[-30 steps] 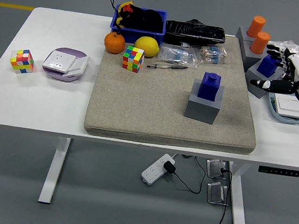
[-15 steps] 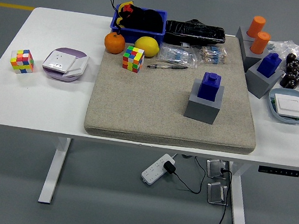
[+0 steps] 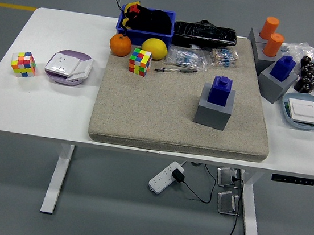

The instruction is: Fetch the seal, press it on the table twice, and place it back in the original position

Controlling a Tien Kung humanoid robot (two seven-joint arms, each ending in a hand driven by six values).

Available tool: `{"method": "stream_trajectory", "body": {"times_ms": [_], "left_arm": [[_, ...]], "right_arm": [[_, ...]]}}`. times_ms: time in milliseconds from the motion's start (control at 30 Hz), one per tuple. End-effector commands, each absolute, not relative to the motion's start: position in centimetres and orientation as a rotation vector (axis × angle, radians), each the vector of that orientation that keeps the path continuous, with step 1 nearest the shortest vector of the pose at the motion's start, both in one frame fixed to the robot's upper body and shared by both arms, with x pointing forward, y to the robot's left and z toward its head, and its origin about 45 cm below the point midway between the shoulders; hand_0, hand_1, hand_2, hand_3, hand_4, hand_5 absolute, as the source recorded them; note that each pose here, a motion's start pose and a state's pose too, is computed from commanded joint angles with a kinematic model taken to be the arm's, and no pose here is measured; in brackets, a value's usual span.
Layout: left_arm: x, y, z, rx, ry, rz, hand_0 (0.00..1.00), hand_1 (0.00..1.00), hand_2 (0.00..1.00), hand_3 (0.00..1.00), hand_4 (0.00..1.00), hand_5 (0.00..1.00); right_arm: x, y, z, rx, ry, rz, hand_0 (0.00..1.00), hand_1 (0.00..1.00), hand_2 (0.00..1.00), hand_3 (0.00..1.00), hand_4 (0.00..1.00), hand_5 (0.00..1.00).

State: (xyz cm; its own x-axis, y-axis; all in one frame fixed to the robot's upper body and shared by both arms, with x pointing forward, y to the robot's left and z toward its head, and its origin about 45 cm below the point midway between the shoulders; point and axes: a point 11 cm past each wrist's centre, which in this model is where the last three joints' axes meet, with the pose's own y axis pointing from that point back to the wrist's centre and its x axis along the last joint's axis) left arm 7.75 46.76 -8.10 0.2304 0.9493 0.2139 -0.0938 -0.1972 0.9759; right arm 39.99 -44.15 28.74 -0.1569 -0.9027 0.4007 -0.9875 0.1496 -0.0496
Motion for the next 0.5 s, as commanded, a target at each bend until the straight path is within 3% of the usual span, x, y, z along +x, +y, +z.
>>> {"method": "stream_trajectory", "body": {"times_ms": [500], "left_arm": [[7.47,46.82,-8.12,1.418,0.874,1.202,0.825,0.796,0.763,0.814,0.749,0.307]], "right_arm": [[39.75,-44.25,28.45,1.824,-2.137,0.429,0.892,0.878,0.851,0.848,0.998,0.344]]}}
